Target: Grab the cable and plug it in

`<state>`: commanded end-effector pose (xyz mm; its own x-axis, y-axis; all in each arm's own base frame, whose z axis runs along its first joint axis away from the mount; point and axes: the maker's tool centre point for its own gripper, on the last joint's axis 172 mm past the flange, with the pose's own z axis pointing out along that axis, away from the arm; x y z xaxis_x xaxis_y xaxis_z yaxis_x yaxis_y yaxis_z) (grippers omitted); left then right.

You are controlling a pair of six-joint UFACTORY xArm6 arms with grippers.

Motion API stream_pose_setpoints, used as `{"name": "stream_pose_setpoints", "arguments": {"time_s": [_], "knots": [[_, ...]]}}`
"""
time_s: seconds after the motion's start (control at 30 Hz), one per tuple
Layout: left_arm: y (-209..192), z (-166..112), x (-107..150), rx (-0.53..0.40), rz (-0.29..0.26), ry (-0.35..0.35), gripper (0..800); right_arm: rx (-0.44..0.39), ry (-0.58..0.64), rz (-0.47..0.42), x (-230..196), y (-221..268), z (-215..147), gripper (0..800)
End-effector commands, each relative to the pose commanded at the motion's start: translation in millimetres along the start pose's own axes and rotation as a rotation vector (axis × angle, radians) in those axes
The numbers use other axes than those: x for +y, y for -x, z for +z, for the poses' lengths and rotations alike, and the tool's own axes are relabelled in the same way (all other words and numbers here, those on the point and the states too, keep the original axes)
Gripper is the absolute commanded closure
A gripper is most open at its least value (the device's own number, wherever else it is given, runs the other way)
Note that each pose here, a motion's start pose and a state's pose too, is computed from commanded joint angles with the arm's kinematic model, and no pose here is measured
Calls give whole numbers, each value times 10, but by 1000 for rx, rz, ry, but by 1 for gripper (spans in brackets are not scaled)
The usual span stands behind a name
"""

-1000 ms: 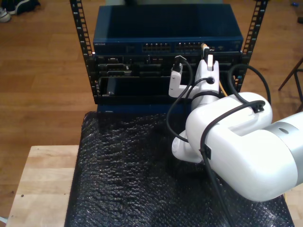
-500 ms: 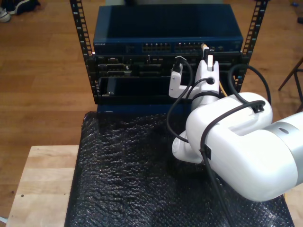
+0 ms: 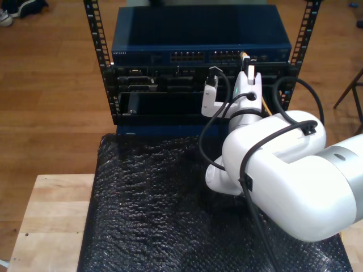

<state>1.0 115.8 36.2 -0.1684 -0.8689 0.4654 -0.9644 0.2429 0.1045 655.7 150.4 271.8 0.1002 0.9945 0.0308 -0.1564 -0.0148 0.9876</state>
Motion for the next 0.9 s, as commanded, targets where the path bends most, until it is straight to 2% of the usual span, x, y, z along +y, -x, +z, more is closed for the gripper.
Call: {"name": "stream_pose_setpoints", "arguments": {"time_s": [0.9], "knots": [[0,0,0,0,0,0,0,3,3,3,10,-32,3,800]]}}
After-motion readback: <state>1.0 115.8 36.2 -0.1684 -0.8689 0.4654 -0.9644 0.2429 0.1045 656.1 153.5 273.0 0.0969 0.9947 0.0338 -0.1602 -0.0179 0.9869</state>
